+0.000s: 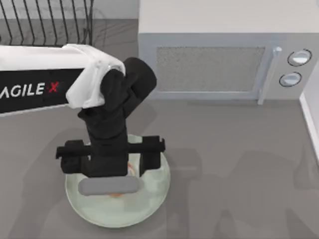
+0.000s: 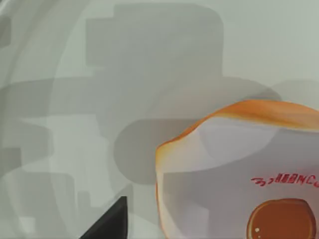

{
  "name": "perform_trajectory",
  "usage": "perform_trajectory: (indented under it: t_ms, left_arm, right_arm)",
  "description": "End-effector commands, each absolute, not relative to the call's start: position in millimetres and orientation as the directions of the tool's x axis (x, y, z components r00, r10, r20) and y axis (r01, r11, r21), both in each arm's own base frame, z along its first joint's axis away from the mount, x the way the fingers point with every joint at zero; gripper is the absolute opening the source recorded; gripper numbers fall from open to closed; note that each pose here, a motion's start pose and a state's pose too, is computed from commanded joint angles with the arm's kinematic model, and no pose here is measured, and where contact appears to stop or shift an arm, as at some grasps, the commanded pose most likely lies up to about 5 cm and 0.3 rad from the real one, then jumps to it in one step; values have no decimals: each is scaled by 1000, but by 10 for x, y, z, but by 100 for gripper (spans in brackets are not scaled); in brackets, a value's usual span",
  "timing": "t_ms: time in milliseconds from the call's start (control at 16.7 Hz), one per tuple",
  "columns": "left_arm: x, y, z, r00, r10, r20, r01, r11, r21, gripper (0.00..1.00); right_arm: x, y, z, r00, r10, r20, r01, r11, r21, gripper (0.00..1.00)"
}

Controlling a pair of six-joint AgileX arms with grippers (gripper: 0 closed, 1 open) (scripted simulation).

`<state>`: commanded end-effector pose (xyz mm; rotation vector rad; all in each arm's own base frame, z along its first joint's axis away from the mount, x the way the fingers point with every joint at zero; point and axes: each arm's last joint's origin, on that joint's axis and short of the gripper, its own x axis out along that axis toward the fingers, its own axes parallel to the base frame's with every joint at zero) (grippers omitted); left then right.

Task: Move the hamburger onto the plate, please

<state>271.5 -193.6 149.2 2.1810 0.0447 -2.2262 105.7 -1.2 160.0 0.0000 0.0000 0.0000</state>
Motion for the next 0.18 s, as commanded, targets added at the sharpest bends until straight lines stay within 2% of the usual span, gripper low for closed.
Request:
perform_trajectory:
  t_ms: [180]
  left_arm:
    - [2715, -1936, 1492, -21, 2, -1000, 38, -999, -3, 100]
  right_arm:
    - [1057, -12, 1600, 1000, 0, 0, 0, 1000, 0, 100]
